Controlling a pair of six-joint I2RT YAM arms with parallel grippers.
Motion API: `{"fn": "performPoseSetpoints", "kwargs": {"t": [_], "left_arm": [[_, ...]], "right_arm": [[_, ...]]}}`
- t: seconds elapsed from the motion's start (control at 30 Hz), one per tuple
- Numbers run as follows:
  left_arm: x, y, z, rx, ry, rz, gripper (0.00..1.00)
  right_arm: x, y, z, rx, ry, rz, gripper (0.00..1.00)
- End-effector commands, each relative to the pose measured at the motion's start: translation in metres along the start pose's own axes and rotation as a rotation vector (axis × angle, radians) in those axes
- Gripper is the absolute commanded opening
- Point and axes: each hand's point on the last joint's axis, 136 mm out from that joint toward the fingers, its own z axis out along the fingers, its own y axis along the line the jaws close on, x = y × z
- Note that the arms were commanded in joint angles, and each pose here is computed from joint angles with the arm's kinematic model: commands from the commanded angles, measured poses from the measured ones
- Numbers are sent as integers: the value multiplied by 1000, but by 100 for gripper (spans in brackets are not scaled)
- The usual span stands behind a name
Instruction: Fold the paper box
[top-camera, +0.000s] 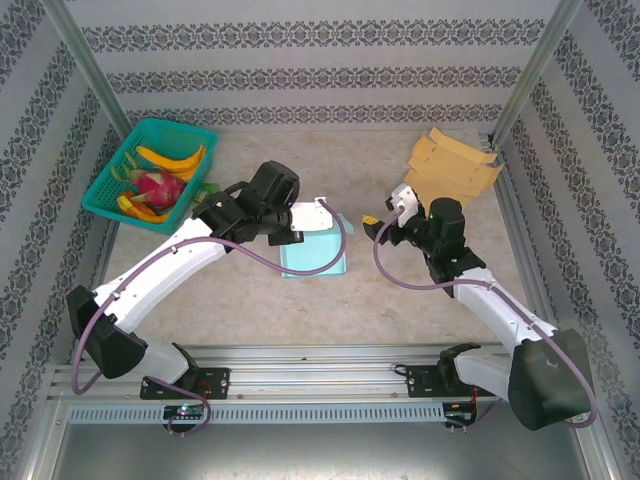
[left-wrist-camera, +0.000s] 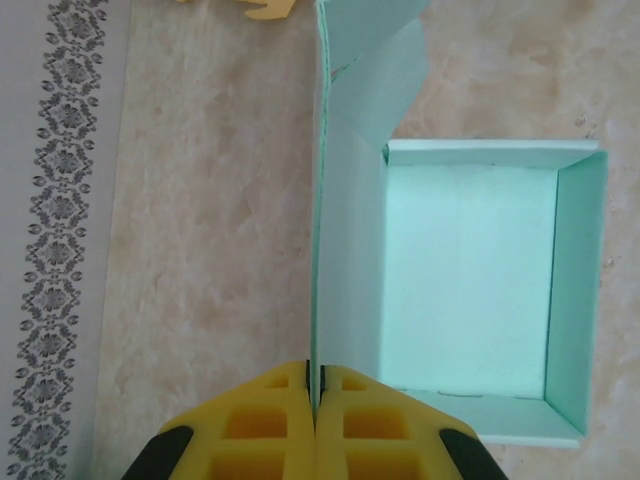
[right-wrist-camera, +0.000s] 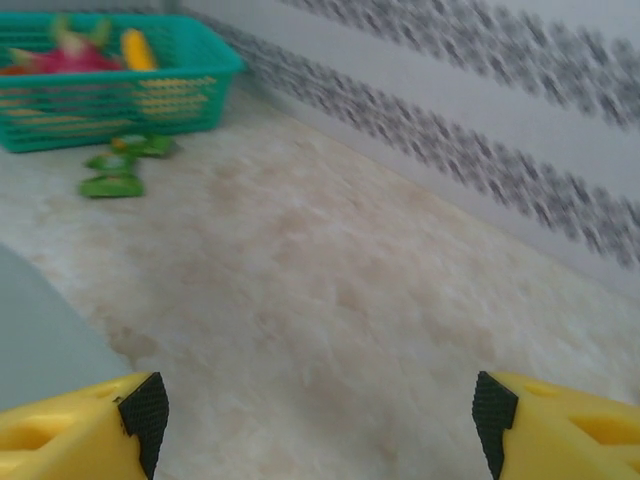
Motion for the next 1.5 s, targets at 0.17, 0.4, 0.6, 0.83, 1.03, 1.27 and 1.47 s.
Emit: {"fn": "performPoseSetpoints", "kwargs": {"t": [0.17,0.4,0.6,0.83,1.03,1.27,1.47], "left_arm": [[-20,11,-11,25,-159,20,0],[-12,0,-8,33,-159,64,0],[-14,2,-6,23,-159,53,0],[-5,4,4,14,-114,57,0],[-6,2,10,27,-102,52,0],[-18,-5,4,46,-142,60,0],[-24,-12,-2,64,-166,81,0]], "right_arm": [[-32,42,7,-294,-127,-195,77],[-18,44,16,-345,-74,-204,72],[-12,62,14,-451,-94,-175,71],[-10,71,11,-511,-79,-153,70],[-11,75,12,-524,-68,-163,70],[-18,82,20,-532,-73,-192,70],[-20,87,24,-561,-81,-206,65]]}}
